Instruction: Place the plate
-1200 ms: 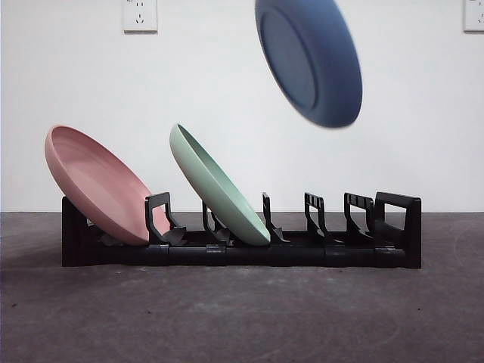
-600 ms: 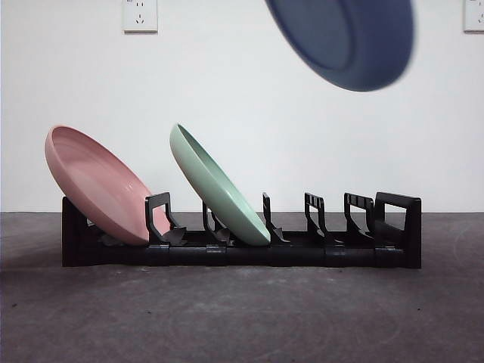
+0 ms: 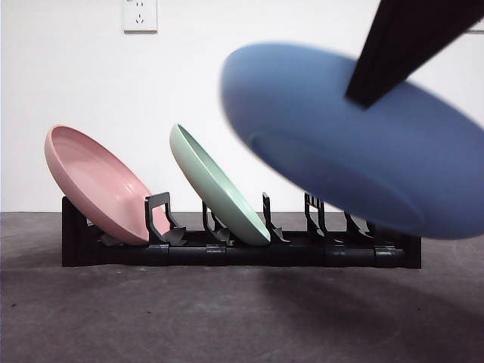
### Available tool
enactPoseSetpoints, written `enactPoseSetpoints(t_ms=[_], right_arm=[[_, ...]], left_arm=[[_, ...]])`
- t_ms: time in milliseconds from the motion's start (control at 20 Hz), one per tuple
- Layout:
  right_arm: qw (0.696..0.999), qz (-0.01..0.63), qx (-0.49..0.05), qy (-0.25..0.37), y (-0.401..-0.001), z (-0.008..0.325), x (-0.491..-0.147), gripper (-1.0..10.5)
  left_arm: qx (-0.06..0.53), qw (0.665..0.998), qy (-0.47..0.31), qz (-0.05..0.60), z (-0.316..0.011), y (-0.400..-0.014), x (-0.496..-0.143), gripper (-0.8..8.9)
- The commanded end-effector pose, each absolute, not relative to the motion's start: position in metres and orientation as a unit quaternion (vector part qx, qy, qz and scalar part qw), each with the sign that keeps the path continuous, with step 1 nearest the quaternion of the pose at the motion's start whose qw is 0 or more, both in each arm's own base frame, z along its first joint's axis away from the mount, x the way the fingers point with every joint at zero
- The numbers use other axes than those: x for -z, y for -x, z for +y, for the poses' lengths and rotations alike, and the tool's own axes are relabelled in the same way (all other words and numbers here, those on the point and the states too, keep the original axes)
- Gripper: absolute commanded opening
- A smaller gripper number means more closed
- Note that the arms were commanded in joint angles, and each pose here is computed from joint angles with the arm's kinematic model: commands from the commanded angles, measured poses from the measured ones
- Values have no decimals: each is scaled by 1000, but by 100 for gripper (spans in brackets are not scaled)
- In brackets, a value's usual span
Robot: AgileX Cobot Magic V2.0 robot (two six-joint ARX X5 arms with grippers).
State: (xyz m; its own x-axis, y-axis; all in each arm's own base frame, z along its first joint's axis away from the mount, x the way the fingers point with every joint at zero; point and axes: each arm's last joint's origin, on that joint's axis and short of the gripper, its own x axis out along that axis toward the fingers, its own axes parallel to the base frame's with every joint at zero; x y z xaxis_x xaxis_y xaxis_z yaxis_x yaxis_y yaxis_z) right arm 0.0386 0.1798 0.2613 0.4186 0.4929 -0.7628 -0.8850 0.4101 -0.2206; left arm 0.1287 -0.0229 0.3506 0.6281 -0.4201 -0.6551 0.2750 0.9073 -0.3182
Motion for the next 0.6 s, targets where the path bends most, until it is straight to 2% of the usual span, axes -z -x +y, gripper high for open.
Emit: enactPoseSetpoints(t_ms=[50,400,600], right_arm=[[767,287,-452,353,-35,198,-255,15],[694,258,-474,477,-43,241,-212,15],[666,260,-469,518,-53,251,-194,15]], left_arm=[[199,902,90,374,-24,-130,-357,282],[199,901,90,374,-24,-129,-357,282],[199,901,90,374,-24,-129,-357,282]])
